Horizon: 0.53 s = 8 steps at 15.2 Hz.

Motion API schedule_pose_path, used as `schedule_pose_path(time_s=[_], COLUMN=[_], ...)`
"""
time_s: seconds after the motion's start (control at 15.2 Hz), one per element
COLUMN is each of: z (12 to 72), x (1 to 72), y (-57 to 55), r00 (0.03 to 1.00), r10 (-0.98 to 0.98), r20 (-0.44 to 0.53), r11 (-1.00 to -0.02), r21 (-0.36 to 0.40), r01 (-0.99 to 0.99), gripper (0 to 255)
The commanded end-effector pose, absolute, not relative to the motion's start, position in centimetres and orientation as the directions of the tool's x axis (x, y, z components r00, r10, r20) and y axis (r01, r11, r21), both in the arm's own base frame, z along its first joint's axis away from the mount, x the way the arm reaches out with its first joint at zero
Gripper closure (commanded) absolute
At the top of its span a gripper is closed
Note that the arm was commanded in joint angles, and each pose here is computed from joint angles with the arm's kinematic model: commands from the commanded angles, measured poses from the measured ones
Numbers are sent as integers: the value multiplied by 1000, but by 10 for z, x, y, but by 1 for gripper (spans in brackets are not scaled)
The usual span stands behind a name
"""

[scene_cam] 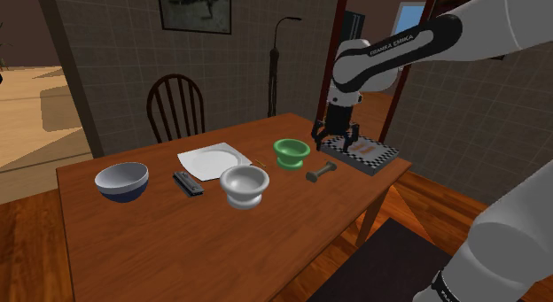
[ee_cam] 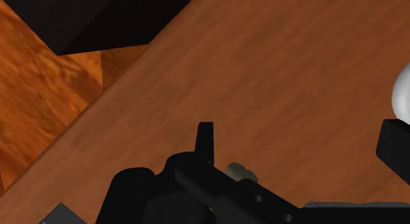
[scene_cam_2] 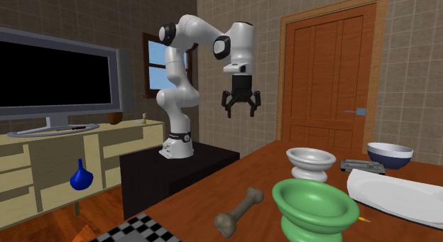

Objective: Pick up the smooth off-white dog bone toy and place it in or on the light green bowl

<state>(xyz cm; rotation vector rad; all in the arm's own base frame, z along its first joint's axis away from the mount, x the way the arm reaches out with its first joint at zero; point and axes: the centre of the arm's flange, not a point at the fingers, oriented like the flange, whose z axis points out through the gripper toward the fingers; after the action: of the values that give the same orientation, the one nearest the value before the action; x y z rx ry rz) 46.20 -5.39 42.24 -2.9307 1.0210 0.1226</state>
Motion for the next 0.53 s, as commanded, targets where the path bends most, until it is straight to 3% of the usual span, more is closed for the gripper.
schedule_pose_path(time_s=[0.0,0.46], z=[405,347], x=[476,525], y=[-65,-114], r00=[734,548], r10=[-675,-834], r20=[-81,-67], r11=[-736,-548], r21=[-9,-13], r01=[-677,-836], gripper=[0,0])
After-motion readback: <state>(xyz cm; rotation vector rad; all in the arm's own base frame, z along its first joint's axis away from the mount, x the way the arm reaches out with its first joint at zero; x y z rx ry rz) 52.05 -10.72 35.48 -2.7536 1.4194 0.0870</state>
